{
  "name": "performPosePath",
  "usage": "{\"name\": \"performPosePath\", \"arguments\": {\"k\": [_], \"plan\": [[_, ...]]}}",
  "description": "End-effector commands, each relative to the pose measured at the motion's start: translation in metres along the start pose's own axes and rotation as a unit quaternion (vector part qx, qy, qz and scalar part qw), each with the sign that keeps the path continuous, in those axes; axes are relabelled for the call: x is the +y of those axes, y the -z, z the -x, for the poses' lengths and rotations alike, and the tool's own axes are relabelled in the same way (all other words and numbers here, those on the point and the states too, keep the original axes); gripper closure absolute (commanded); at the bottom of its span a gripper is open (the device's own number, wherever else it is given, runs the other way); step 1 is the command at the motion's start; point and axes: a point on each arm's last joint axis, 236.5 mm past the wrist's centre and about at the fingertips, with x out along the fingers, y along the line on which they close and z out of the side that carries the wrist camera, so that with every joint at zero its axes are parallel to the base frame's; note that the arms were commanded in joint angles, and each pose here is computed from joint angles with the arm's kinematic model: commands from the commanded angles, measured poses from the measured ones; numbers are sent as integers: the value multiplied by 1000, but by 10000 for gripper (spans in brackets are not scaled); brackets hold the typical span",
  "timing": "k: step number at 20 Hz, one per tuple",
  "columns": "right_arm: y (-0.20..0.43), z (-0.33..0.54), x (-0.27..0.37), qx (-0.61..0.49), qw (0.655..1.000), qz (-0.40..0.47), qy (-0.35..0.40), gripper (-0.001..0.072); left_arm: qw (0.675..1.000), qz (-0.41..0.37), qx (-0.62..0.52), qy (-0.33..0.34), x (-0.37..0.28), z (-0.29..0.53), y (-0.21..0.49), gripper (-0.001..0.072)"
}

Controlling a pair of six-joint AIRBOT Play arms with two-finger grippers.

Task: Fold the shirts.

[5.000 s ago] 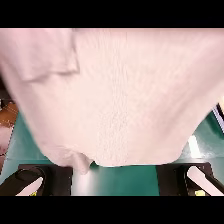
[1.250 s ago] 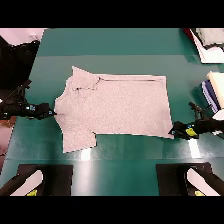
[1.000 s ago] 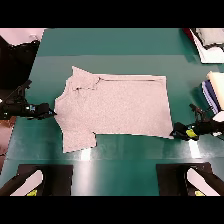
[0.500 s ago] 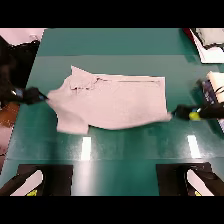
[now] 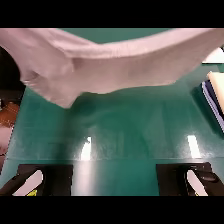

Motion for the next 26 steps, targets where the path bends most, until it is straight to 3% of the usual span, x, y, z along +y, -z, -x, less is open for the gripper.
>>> {"name": "performPosePath", "arguments": {"k": [1, 6, 10, 14, 20, 23, 26], "plan": [[-53, 52, 16, -58, 997, 45, 38, 703, 990, -73, -124, 5, -74, 76, -61, 683], [-39, 95, -52, 20, 975, 39, 220, 703, 975, -125, -177, -48, -103, 134, -69, 683], [19, 84, -106, 180, 937, -1, 299, 704, 984, -98, -117, -94, -55, 107, -45, 683], [120, 34, -152, 375, 874, -53, 304, 704, 993, 14, 81, -86, 17, 31, 67, 683], [254, -28, -193, 566, 773, -82, 275, 704, 932, 185, 303, -70, 91, -39, 248, 683], [295, -70, -196, 586, 768, -63, 250, 704, 914, 216, 335, -74, 120, -64, 300, 683], [314, -123, -198, 555, 798, -34, 231, 704, 915, 219, 329, -82, 148, -89, 319, 682]]}}
